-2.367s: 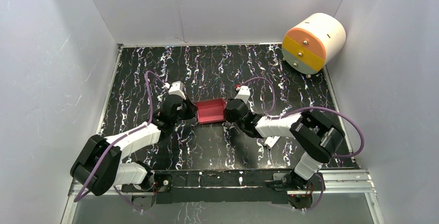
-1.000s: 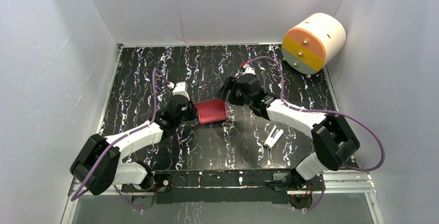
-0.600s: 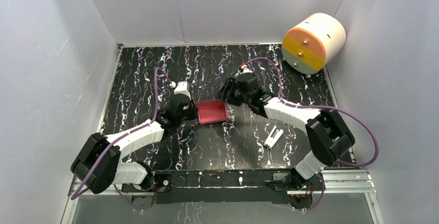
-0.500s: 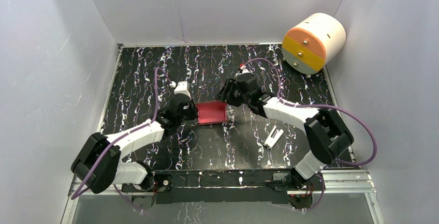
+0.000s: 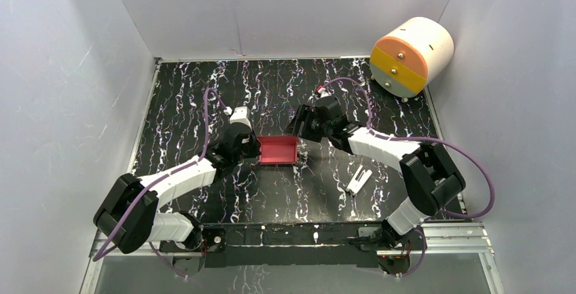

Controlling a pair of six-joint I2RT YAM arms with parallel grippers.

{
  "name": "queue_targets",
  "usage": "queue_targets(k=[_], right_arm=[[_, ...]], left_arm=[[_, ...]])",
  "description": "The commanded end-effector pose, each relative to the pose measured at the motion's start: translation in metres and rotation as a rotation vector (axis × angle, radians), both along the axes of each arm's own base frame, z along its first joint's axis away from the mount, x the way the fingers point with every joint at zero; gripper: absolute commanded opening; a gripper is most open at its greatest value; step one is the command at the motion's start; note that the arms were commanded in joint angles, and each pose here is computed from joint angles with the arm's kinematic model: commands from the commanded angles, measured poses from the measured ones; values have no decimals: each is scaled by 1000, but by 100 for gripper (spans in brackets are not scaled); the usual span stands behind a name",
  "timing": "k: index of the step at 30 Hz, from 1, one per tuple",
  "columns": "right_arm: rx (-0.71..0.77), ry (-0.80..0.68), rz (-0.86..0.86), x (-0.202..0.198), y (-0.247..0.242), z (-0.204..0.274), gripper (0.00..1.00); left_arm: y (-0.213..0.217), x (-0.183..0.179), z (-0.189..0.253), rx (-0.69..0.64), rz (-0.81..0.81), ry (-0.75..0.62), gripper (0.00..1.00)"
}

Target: Fold the paper box

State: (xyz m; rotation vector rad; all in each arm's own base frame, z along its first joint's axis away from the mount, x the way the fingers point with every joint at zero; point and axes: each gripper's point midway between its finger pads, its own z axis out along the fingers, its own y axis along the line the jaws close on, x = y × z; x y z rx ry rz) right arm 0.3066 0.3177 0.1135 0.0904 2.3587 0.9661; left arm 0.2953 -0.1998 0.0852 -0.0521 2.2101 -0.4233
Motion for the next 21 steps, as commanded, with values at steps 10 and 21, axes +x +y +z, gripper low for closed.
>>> queue_targets(k=[10, 21], right_arm=[[-251, -567, 394, -4, -35, 63, 79], [-345, -758, 660, -3, -23, 32, 77]], left_arm=[[2, -2, 3, 52, -12, 27, 2], [1, -2, 3, 57, -17, 31, 2]])
